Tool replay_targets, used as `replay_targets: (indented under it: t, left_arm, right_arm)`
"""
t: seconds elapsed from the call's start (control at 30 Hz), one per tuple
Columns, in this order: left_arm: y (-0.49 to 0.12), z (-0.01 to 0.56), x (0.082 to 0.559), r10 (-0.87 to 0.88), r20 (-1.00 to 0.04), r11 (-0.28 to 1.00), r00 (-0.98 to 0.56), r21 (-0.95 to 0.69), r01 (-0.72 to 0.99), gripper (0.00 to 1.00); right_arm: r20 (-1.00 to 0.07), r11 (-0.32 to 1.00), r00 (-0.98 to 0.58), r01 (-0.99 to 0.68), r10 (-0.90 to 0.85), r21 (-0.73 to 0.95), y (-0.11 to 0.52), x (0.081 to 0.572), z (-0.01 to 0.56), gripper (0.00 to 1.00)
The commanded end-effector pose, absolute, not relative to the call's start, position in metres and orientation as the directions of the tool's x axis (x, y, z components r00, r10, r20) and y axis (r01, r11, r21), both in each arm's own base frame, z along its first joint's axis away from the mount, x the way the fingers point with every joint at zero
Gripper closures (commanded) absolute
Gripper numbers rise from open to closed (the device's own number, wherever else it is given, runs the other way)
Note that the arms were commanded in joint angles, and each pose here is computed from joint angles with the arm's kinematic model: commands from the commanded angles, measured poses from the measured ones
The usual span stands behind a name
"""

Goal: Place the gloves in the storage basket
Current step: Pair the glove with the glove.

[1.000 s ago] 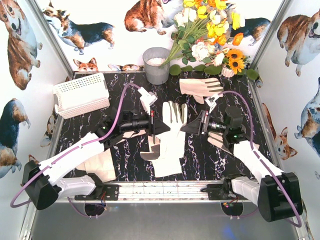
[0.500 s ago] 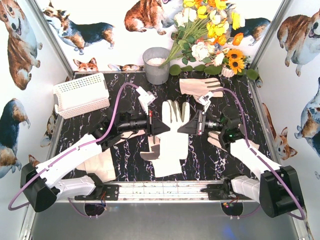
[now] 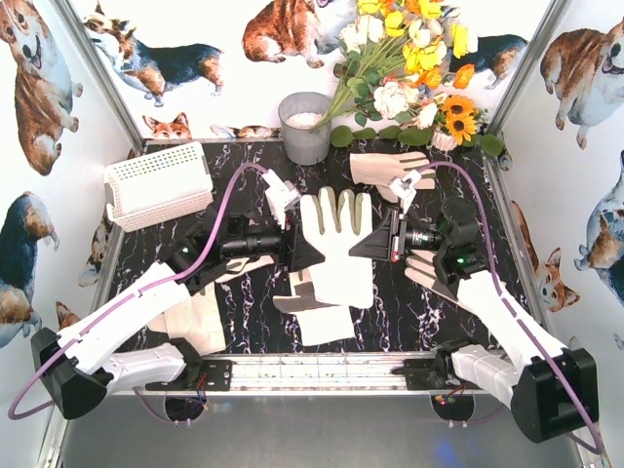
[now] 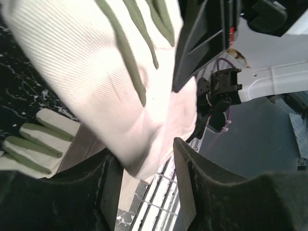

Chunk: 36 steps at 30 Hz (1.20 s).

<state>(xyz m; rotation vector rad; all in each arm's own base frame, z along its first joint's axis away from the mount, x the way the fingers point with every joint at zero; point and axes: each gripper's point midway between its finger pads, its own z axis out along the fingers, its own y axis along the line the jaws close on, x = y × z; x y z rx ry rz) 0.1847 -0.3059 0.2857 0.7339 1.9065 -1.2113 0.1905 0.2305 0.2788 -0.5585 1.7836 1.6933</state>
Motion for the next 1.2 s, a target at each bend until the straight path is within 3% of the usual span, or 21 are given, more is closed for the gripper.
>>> replay_targets:
  t: [0.0,0.17,0.43,0.6,1.0,1.1,1.17]
  left_arm:
    - [-0.281,0.291,0.192,0.132,-0.861,0.473,-0.490,-0.380,0.795,0.58]
    - [-0.254,0.304,0.205,0.066,-0.886,0.510,-0.459,-0.366,0.779,0.39]
    - [-0.262,0.318,0.194,0.019,-0.878,0.333,-0.478,-0.445,0.831,0.16]
    - [-0.272,0.327,0.186,-0.001,-0.879,0.232,-0.477,-0.465,0.855,0.08]
    - [-0.307,0.331,0.182,0.049,-0.886,0.087,-0.461,-0.456,0.885,0.05]
    - [-0.314,0.327,0.173,0.086,-0.874,0.031,-0.478,-0.477,0.878,0.10]
    - [-0.313,0.324,0.168,0.096,-0.868,0.017,-0.486,-0.487,0.873,0.20]
  right_arm:
    - [-0.755,0.090,-0.653,-0.749,0.062,0.656,0.227,0.181,0.303,1.00]
    - [-0.756,0.070,-0.653,-0.753,0.041,0.654,0.225,0.170,0.313,1.00]
    - [-0.781,0.002,-0.623,-0.781,0.040,0.624,0.223,0.152,0.341,1.00]
    - [-0.792,-0.049,-0.608,-0.794,0.054,0.606,0.224,0.142,0.360,1.00]
    - [-0.808,-0.100,-0.589,-0.806,0.028,0.584,0.228,0.133,0.373,1.00]
    - [-0.809,-0.086,-0.587,-0.808,0.037,0.582,0.229,0.136,0.371,1.00]
    - [-0.809,-0.065,-0.587,-0.809,0.041,0.584,0.229,0.139,0.368,1.00]
